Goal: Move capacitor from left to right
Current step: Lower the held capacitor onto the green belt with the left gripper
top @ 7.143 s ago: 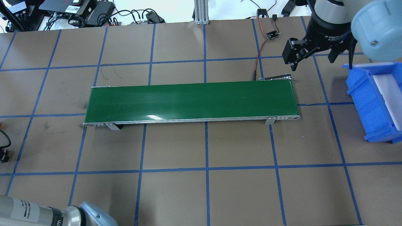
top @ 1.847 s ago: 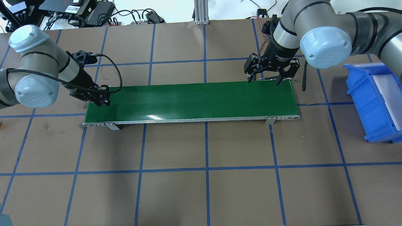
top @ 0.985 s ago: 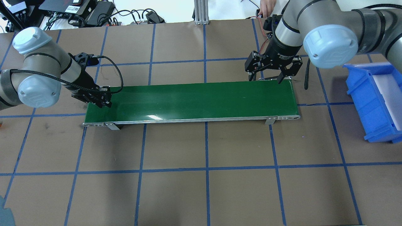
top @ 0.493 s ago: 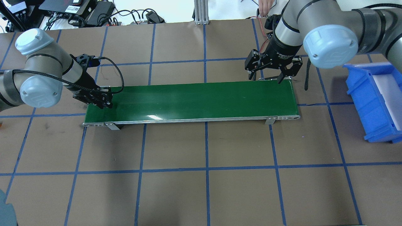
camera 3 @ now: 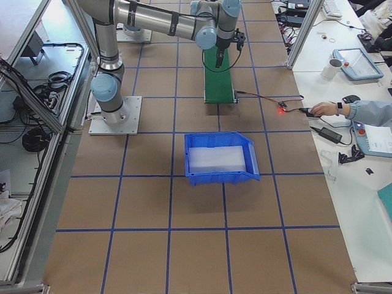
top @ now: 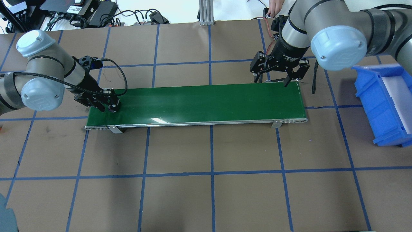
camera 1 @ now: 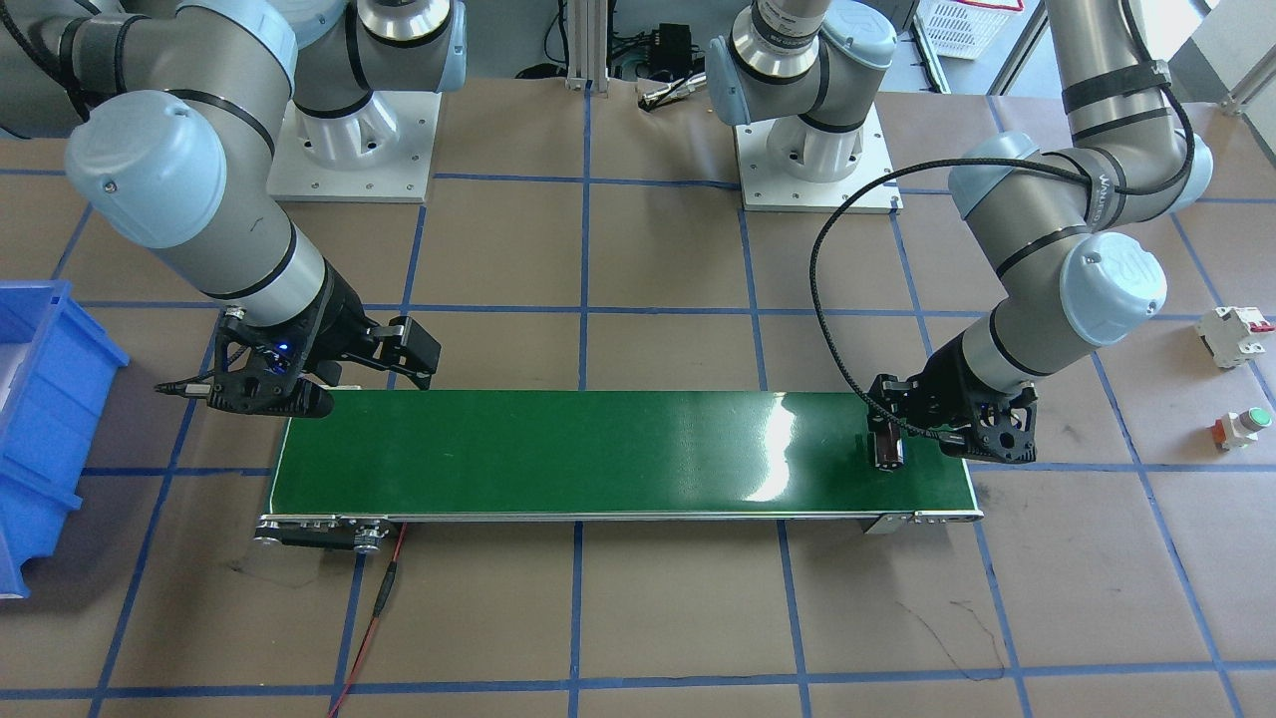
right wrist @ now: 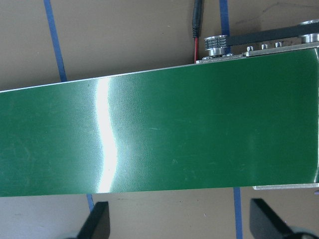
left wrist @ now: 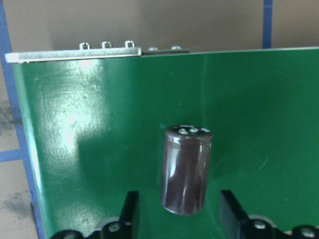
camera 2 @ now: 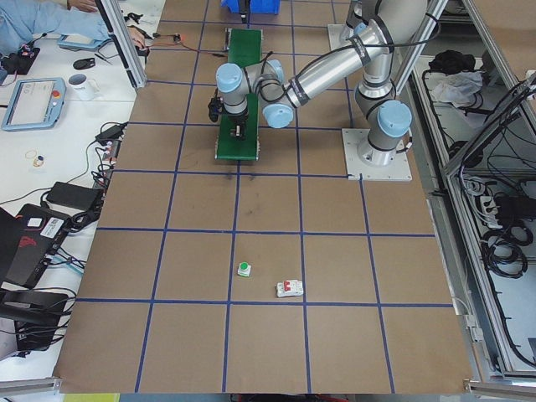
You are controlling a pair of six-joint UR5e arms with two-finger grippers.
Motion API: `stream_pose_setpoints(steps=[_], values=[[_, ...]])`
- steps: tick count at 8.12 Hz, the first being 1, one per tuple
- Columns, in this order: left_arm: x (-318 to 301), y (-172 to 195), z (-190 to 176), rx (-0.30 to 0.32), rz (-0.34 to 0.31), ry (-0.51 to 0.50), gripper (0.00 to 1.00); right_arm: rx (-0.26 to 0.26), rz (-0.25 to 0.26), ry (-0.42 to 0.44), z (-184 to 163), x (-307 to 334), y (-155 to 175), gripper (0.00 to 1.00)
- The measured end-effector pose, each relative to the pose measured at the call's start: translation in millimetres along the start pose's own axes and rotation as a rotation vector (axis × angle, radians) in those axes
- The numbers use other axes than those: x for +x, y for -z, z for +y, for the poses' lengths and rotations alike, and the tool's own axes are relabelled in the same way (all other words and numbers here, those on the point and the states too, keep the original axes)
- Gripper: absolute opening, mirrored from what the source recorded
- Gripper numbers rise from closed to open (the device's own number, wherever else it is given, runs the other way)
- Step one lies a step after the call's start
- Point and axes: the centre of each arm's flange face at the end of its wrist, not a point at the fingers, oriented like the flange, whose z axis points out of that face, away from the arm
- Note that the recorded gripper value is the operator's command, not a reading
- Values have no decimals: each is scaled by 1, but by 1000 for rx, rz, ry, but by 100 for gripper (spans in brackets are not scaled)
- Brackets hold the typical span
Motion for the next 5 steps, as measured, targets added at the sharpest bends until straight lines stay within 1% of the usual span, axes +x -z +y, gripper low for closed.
stream_pose_setpoints(steps=[3, 5], values=[[1, 2, 2, -5, 1, 9, 100, 2, -7, 2, 0, -1, 0, 100], [9, 18, 10, -6, -7, 39, 100, 6, -9, 8, -1, -1, 1, 100]])
